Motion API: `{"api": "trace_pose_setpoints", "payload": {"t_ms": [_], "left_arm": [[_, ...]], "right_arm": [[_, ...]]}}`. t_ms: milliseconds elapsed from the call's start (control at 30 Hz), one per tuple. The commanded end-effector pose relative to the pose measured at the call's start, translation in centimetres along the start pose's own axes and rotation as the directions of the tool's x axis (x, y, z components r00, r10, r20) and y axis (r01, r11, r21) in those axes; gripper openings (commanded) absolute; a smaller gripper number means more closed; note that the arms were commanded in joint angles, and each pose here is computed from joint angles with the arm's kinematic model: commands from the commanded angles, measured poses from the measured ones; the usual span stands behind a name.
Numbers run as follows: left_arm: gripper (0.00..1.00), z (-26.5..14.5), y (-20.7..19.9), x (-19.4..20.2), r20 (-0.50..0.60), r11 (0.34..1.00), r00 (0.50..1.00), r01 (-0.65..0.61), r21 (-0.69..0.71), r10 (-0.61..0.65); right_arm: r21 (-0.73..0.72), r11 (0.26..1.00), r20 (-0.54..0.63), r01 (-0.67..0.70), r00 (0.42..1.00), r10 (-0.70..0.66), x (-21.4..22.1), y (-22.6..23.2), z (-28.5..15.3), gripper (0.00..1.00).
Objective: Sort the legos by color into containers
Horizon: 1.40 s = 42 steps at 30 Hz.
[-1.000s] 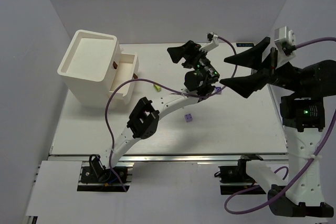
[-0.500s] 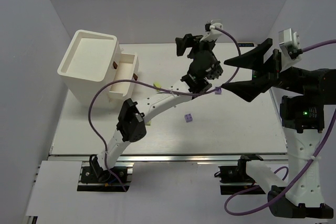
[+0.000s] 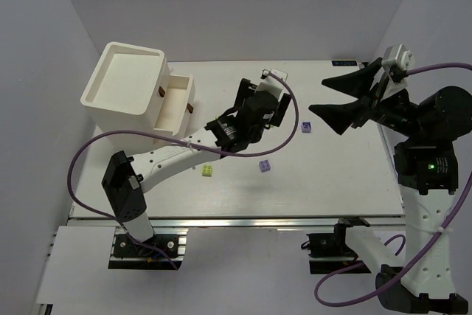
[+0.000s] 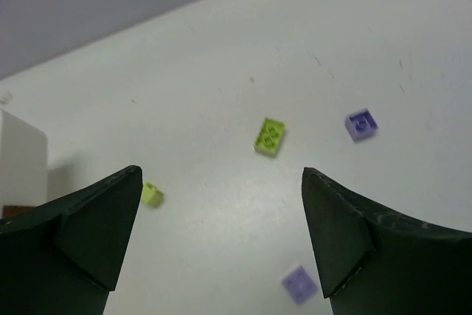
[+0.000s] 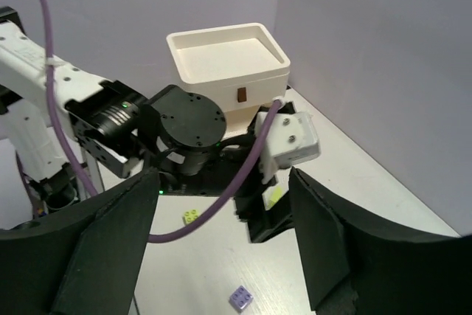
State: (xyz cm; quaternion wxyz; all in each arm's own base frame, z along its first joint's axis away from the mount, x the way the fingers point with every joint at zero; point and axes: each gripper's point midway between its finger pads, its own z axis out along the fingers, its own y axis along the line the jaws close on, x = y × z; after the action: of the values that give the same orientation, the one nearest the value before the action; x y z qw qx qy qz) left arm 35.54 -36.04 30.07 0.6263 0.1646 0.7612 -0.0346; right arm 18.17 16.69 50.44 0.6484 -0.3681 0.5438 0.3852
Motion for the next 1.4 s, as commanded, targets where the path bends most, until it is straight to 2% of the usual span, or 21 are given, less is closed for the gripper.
{"api": "trace_pose_setpoints", "payload": {"t_ms": [0, 133, 167, 233, 267, 300, 333, 367, 400, 433, 467, 500, 533, 567, 600, 667, 733, 767, 867, 967, 1367], "left_arm": [[0.98, -3.7, -1.3, 1.8, -0.123, 0.979, 0.989, 0.106, 0.176, -0.085], [0.98, -6.8, -0.1, 4.4, -0.206, 0.960, 0.966, 0.198, 0.199, -0.157], [0.97, -7.4, 0.1, 4.8, -0.221, 0.954, 0.960, 0.221, 0.204, -0.175], [0.91, -8.9, 0.2, 6.8, -0.283, 0.938, 0.936, 0.272, 0.213, -0.207], [0.86, -10.0, 0.9, 6.2, -0.279, 0.927, 0.929, 0.307, 0.217, -0.243], [0.73, -10.8, 1.2, 7.2, -0.315, 0.923, 0.916, 0.324, 0.210, -0.250], [0.65, -11.3, 1.4, 7.6, -0.334, 0.911, 0.898, 0.363, 0.196, -0.286], [0.56, -12.4, 2.2, 8.8, -0.366, 0.912, 0.885, 0.370, 0.177, -0.288], [0.40, -12.8, 2.5, 9.5, -0.388, 0.910, 0.871, 0.385, 0.154, -0.303], [0.38, -13.2, 2.7, 10.2, -0.412, 0.899, 0.845, 0.421, 0.118, -0.341], [0.37, -13.5, 3.1, 11.5, -0.439, 0.905, 0.832, 0.416, 0.090, -0.338], [0.38, -14.1, 3.7, 13.0, -0.479, 0.916, 0.815, 0.398, 0.053, -0.327], [0.47, -14.3, 4.0, 13.9, -0.497, 0.914, 0.796, 0.405, 0.013, -0.346], [0.47, -15.0, 4.6, 15.7, -0.543, 0.927, 0.774, 0.373, -0.026, -0.326], [0.62, -15.2, 4.9, 16.8, -0.560, 0.937, 0.765, 0.343, -0.061, -0.317], [0.75, -15.7, 5.7, 18.6, -0.596, 0.946, 0.740, 0.301, -0.120, -0.311], [0.78, -15.8, 5.8, 20.2, -0.628, 0.950, 0.716, 0.275, -0.148, -0.305], [0.83, -15.9, 5.6, 20.5, -0.634, 0.950, 0.711, 0.276, -0.146, -0.304], [0.86, -15.9, 5.5, 21.7, -0.640, 0.949, 0.705, 0.276, -0.150, -0.306], [0.94, -15.9, 5.5, 22.6, -0.642, 0.950, 0.703, 0.274, -0.150, -0.304], [0.98, -13.4, 7.5, 27.8, -0.683, 0.978, 0.705, 0.085, -0.188, -0.192]], "right_arm": [[0.054, 0.999, -0.029, 0.004, 1.000, -0.003, 1.6, -0.9, -0.3, 0.75], [0.075, 0.994, -0.087, -0.077, 0.993, 0.083, 6.3, -2.4, -0.2, 0.60], [0.086, 0.991, -0.100, -0.099, 0.989, 0.107, 7.4, -2.8, -0.2, 0.47], [0.104, 0.985, -0.131, -0.139, 0.980, 0.152, 9.8, -3.7, 0.0, 0.36], [0.112, 0.976, -0.159, -0.187, 0.966, 0.203, 12.3, -4.2, 0.0, 0.31], [0.116, 0.970, -0.175, -0.216, 0.956, 0.234, 13.7, -4.5, 0.1, 0.30], [0.126, 0.960, -0.192, -0.248, 0.944, 0.269, 15.1, -5.0, 0.1, 0.31], [0.125, 0.951, -0.214, -0.283, 0.928, 0.304, 17.1, -5.1, 0.1, 0.38], [0.122, 0.945, -0.228, -0.303, 0.918, 0.324, 18.1, -5.1, 0.1, 0.45], [0.127, 0.939, -0.241, -0.320, 0.908, 0.342, 19.1, -5.3, 0.1, 0.51], [0.128, 0.940, -0.252, -0.315, 0.907, 0.338, 19.9, -5.4, 0.0, 0.63], [0.134, 0.937, -0.262, -0.323, 0.900, 0.348, 21.1, -5.4, -0.2, 0.67], [0.140, 0.934, -0.269, -0.330, 0.895, 0.356, 21.9, -5.5, -0.3, 0.69], [0.140, 0.933, -0.276, -0.331, 0.892, 0.357, 22.5, -5.5, -0.4, 0.72], [0.133, 0.930, -0.287, -0.342, 0.885, 0.367, 23.8, -5.2, -0.5, 0.72], [0.131, 0.920, -0.307, -0.369, 0.868, 0.392, 25.6, -5.2, -0.6, 0.72], [0.129, 0.921, -0.339, -0.366, 0.857, 0.388, 27.1, -5.3, -0.9, 0.70], [0.129, 0.923, -0.348, -0.364, 0.855, 0.386, 27.3, -5.4, -0.8, 0.67], [0.145, 0.921, -0.377, -0.362, 0.840, 0.390, 29.1, -5.7, -1.0, 0.60], [0.160, 0.916, -0.415, -0.367, 0.817, 0.400, 30.5, -5.8, -1.2, 0.57], [0.155, 0.925, -0.417, -0.347, 0.826, 0.379, 30.8, -5.4, -1.1, 0.56]]}}
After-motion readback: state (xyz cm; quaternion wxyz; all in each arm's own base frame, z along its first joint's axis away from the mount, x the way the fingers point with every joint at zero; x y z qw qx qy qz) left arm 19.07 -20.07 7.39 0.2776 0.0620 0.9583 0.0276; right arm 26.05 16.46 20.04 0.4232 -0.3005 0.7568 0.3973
